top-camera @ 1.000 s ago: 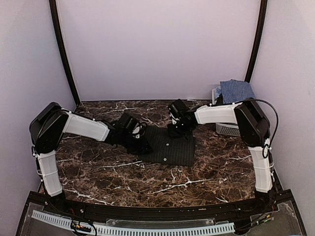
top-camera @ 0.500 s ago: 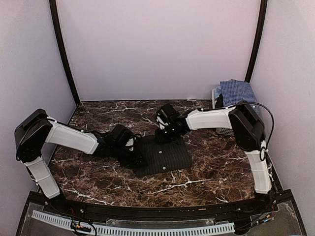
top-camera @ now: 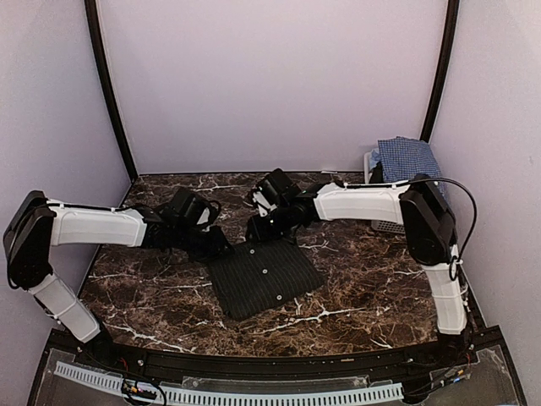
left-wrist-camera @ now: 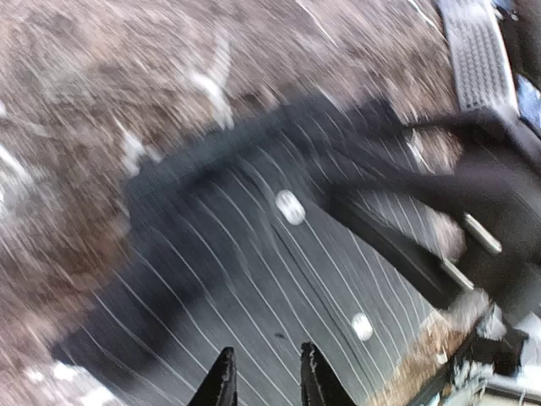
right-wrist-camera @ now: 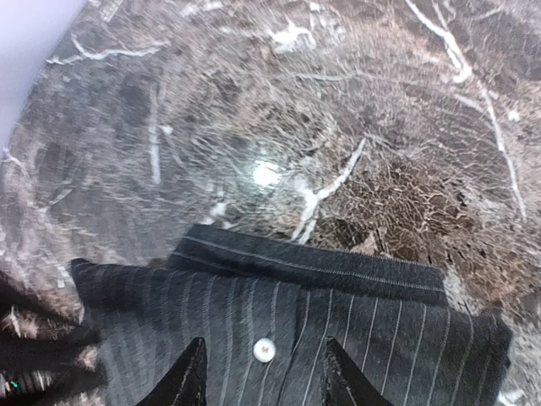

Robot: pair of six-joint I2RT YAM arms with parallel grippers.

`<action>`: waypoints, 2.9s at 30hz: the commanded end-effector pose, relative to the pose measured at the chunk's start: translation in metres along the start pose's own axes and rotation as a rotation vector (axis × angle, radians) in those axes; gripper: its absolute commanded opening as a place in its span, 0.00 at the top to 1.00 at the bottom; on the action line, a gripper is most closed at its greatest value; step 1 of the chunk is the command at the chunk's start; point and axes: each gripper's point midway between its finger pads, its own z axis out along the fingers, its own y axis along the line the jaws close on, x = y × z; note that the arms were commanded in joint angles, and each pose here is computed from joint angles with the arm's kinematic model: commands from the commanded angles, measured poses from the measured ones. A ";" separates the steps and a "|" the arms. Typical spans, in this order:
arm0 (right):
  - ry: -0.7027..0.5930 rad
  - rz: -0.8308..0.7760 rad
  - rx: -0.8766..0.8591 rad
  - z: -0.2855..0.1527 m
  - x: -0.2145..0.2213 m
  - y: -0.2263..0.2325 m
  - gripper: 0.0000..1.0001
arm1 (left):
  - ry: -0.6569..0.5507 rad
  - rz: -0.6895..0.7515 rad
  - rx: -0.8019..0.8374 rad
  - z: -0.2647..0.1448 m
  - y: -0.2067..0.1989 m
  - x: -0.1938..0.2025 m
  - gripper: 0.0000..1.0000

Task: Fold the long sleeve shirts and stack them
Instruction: Smooth out the square-folded shirt at the center of the board, then pick up the square-folded shirt from the center of the board.

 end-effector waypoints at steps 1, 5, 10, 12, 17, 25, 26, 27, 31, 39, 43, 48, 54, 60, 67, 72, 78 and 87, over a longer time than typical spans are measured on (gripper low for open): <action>-0.091 0.000 -0.088 -0.053 -0.022 0.023 0.57 | 0.037 0.007 -0.048 0.020 0.025 -0.009 0.75; -0.069 0.003 -0.151 -0.067 0.006 0.025 0.57 | 0.059 -0.030 -0.074 0.041 0.053 -0.014 0.77; -0.004 0.020 -0.183 -0.073 0.068 0.011 0.57 | 0.091 -0.040 -0.092 0.062 0.071 -0.013 0.79; 0.011 0.031 -0.169 -0.075 0.088 0.002 0.57 | 0.098 -0.041 -0.095 0.068 0.074 -0.014 0.79; 0.071 0.107 -0.087 -0.067 0.135 -0.028 0.58 | 0.097 -0.038 -0.099 0.078 0.075 -0.027 0.80; 0.066 0.222 -0.121 -0.066 0.157 -0.027 0.60 | 0.067 -0.004 -0.087 0.069 0.058 -0.058 0.80; 0.057 0.222 -0.124 -0.068 0.155 -0.024 0.60 | 0.064 0.003 -0.083 0.066 0.056 -0.060 0.79; 0.046 0.220 -0.123 -0.071 0.152 -0.022 0.60 | 0.054 0.009 -0.072 0.057 0.049 -0.064 0.77; -0.018 0.228 -0.145 -0.088 0.136 -0.011 0.59 | 0.034 -0.002 -0.024 0.026 0.033 -0.061 0.68; -0.111 0.220 -0.103 -0.114 0.113 -0.013 0.56 | 0.088 -0.106 0.069 -0.012 0.038 -0.008 0.56; -0.141 0.214 -0.066 -0.124 0.104 -0.019 0.52 | 0.122 -0.146 0.096 -0.017 0.048 0.019 0.46; -0.196 0.224 -0.036 -0.138 0.094 -0.029 0.49 | 0.159 -0.178 0.122 -0.013 0.054 0.041 0.39; -0.227 0.228 -0.014 -0.147 0.093 -0.042 0.47 | 0.200 -0.191 0.078 0.001 0.057 0.060 0.36; -0.251 0.223 -0.002 -0.156 0.098 -0.055 0.47 | 0.210 -0.209 -0.028 0.017 0.064 0.073 0.38; -0.281 0.226 -0.001 -0.162 0.105 -0.065 0.47 | 0.225 -0.227 -0.132 0.039 0.075 0.084 0.48; -0.273 0.224 0.005 -0.160 0.111 -0.068 0.47 | 0.189 -0.247 -0.104 0.044 0.064 0.071 0.66; -0.299 0.219 -0.008 -0.159 0.105 -0.066 0.44 | 0.123 -0.216 -0.065 0.035 0.042 0.046 0.92; -0.256 0.209 0.008 -0.137 0.099 -0.066 0.50 | 0.068 -0.103 -0.087 0.001 0.031 0.020 1.00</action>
